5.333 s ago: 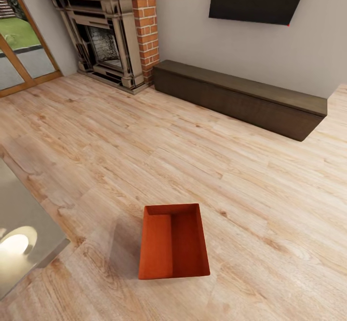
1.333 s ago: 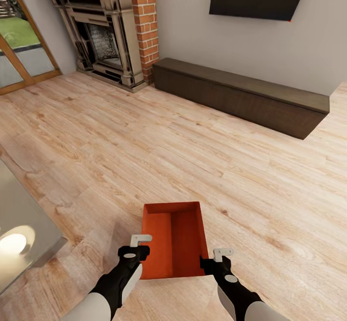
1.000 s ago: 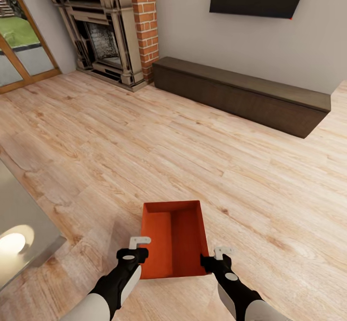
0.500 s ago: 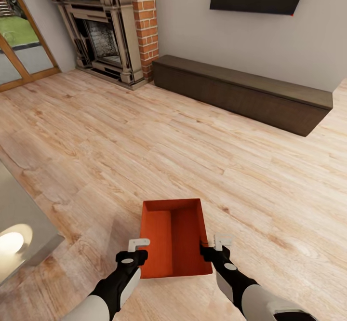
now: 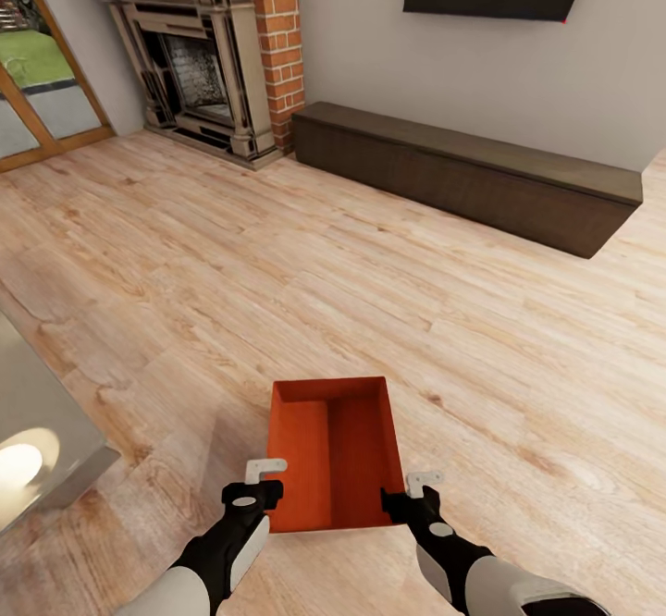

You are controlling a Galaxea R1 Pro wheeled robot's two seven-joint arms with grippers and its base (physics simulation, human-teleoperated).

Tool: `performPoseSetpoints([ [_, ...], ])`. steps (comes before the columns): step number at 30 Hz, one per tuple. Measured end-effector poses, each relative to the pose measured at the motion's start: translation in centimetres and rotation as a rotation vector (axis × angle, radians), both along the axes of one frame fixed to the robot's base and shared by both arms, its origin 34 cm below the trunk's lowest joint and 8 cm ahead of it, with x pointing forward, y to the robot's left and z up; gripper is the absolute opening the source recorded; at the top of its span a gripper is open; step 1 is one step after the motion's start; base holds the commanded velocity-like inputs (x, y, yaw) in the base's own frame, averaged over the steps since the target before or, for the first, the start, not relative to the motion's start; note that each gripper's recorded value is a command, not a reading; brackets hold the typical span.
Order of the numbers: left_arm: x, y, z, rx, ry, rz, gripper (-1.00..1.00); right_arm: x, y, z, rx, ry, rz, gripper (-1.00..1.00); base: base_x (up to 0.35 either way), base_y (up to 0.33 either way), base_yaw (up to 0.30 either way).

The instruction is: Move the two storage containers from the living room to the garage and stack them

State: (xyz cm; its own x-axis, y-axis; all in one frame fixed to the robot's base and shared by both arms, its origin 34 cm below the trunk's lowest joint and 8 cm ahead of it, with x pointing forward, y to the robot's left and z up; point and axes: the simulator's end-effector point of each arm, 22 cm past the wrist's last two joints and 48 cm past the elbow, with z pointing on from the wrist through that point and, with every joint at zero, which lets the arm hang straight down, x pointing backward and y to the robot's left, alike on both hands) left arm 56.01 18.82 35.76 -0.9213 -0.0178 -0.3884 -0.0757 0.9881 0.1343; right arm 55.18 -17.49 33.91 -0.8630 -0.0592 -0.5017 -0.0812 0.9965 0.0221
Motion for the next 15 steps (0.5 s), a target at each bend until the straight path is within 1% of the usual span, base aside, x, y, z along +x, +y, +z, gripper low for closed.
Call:
performPoseSetpoints([
  [10,-0.2,0.0,-2.0,0.000,-0.003,0.001,1.00,-0.3,0.1,-1.9,0.001,-0.005,0.002,1.00,0.000,0.000,0.000],
  [15,-0.3,0.0,-3.0,0.000,-0.004,0.001,1.00,-0.4,0.1,-2.9,0.003,-0.006,-0.008,1.00,0.000,0.000,0.000],
])
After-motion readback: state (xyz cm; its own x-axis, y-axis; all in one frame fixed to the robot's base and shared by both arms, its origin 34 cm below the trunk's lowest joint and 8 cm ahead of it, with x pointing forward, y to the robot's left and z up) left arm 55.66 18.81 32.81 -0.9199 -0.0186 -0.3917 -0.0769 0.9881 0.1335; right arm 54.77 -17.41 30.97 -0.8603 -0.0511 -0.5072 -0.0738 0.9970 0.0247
